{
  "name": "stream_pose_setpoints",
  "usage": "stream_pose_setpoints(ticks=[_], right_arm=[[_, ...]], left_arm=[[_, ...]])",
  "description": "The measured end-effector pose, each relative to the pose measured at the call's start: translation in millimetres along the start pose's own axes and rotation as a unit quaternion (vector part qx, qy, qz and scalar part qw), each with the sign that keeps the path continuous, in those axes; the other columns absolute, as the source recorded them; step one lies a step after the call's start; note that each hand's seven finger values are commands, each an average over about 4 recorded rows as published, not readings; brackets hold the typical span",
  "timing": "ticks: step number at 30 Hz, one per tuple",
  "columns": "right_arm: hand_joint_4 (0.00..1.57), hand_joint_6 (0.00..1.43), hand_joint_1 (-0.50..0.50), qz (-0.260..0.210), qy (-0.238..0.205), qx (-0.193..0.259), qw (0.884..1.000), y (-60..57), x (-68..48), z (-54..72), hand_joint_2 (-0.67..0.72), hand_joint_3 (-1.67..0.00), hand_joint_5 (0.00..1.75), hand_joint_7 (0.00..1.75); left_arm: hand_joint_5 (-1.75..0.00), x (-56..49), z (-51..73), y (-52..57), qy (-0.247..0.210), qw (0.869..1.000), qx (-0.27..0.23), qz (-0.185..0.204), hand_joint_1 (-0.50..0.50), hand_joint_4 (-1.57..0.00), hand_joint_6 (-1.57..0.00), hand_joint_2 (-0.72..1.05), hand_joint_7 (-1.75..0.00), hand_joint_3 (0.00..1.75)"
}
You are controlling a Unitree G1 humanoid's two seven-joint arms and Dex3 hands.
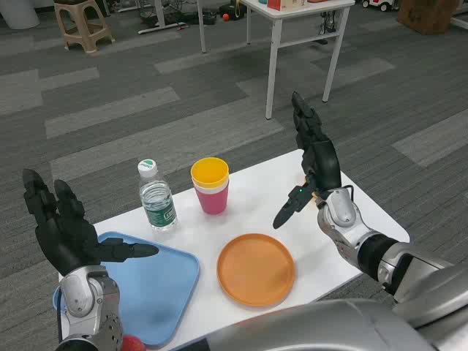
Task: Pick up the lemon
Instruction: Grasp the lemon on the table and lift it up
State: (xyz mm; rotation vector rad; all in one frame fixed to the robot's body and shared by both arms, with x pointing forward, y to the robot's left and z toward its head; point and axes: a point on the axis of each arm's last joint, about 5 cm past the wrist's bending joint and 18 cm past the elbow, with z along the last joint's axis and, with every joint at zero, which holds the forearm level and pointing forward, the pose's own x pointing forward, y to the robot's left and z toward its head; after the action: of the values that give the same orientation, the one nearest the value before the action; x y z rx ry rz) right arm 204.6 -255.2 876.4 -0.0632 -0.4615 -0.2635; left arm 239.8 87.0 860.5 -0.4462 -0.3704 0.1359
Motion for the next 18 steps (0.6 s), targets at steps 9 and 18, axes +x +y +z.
stream_pose_setpoints(ticks=[9,18], right_arm=[[0.83,0.00,-0.29,-0.026,-0.117,0.098,0.988,104.6,9.2,-3.1,0.72,0.00,0.00,0.00],[0.83,0.00,-0.29,-0.030,-0.117,0.095,0.988,104.1,10.2,-3.6,0.72,0.00,0.00,0.00]], left_arm=[[0.00,18.9,40.5,40.7,-0.116,0.992,-0.032,0.048,-0.26,0.00,-0.03,-0.55,-0.07,0.09],[0.00,15.7,39.7,43.9,-0.112,0.992,-0.030,0.057,-0.26,0.00,-0.03,-0.55,-0.07,0.09]])
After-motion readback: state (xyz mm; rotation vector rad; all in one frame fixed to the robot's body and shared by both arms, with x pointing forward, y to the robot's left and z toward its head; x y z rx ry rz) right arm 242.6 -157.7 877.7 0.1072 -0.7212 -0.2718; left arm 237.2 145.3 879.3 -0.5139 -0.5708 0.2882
